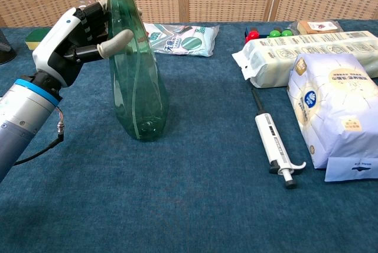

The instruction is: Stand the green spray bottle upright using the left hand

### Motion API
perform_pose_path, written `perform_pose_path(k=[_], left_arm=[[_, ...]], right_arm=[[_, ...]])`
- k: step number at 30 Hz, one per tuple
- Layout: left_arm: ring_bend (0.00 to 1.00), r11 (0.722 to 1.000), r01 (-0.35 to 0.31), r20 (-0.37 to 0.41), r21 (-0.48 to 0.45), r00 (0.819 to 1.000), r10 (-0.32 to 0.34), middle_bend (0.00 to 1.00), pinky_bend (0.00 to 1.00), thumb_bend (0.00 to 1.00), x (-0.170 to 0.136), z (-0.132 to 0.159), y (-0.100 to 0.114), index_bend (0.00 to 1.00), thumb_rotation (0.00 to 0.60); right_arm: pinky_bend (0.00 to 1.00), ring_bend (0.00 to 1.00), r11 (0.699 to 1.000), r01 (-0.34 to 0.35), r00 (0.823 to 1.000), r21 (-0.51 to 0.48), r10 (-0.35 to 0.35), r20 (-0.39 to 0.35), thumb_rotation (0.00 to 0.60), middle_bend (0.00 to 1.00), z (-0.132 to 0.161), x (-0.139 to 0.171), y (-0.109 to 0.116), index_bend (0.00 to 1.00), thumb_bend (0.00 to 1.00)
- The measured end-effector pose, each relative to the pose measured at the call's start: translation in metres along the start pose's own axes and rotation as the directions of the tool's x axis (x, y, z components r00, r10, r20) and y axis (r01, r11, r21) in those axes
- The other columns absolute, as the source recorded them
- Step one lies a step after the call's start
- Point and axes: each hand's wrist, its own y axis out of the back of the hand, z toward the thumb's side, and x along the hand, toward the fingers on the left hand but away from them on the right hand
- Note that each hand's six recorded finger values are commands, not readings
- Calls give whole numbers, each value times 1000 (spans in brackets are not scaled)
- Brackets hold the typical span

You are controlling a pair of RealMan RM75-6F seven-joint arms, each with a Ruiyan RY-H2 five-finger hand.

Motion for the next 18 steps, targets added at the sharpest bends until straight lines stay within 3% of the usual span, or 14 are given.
perform_pose_path(k=[12, 18], left_arm=[[190, 999, 6, 15, 34, 1000, -6, 241, 424, 328, -3, 2, 5, 329, 431], [185, 999, 34, 22, 41, 999, -35, 239, 416, 328, -8, 3, 1, 329, 385]], right_arm=[[170, 112, 1000, 4, 1000, -5, -4, -4, 600, 287, 1, 1, 1, 244, 377], [169, 112, 1000, 5, 1000, -4, -5, -4, 600, 288, 1, 1, 1, 245, 377]])
